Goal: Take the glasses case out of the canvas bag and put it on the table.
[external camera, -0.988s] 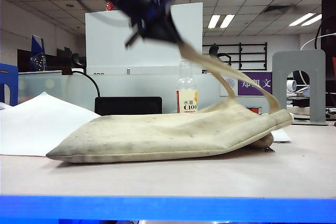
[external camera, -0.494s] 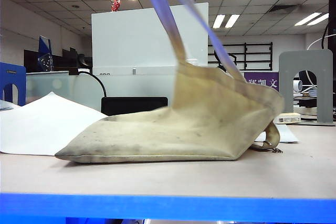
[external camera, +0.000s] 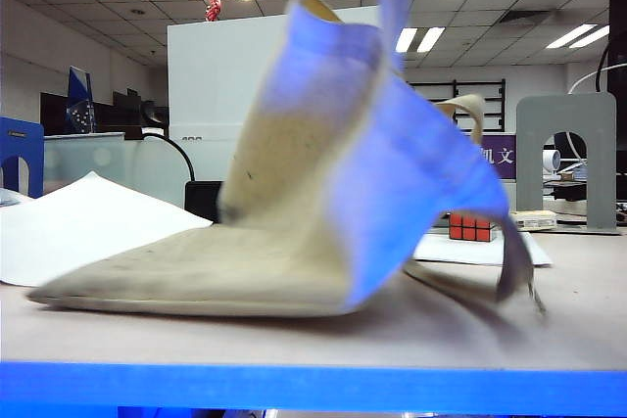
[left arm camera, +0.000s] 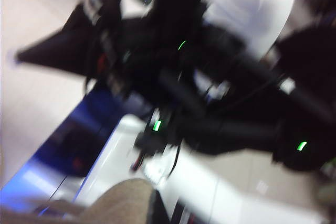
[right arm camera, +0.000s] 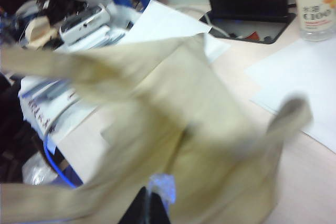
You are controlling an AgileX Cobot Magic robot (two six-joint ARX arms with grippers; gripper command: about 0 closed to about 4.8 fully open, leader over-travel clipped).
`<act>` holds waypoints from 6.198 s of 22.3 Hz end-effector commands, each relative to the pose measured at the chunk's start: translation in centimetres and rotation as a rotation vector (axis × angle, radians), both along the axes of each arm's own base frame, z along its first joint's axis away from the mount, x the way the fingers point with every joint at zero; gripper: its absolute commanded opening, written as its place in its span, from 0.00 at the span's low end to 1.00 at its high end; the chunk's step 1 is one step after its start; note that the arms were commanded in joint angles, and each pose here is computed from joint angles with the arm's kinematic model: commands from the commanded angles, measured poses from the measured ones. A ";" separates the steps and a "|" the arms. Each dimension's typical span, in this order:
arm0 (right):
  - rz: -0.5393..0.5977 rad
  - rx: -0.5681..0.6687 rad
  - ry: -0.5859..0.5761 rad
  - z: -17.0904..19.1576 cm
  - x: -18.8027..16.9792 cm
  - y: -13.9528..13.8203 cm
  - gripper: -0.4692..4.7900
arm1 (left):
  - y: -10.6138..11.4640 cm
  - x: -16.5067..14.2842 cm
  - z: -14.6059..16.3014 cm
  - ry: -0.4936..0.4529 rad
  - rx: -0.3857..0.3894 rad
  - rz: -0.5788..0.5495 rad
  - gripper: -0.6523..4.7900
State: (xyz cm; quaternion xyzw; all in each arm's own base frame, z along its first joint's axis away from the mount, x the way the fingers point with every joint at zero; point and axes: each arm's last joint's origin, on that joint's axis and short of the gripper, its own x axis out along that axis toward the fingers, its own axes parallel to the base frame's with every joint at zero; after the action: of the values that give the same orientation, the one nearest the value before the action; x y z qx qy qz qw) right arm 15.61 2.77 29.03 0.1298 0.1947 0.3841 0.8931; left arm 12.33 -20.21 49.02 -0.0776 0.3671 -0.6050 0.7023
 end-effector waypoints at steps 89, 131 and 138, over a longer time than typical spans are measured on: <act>0.436 -0.562 0.159 -6.3 -6.3 13.5 0.08 | 5.6 2.3 5.2 0.099 -0.408 -0.093 0.11; 0.536 -0.272 0.076 -0.3 2.1 18.5 0.08 | -0.8 -3.8 3.4 0.270 -0.282 -0.500 0.11; 0.533 -0.349 0.146 -4.8 3.8 21.5 0.08 | -0.9 -3.6 5.1 0.212 -0.410 -0.495 0.11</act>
State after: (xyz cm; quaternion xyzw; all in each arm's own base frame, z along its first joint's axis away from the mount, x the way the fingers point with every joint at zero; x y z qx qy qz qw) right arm 19.28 23.74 24.69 -0.0517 0.3508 0.5566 0.7513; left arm 9.09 -21.62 52.88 -0.1869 0.3582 -0.7816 0.4753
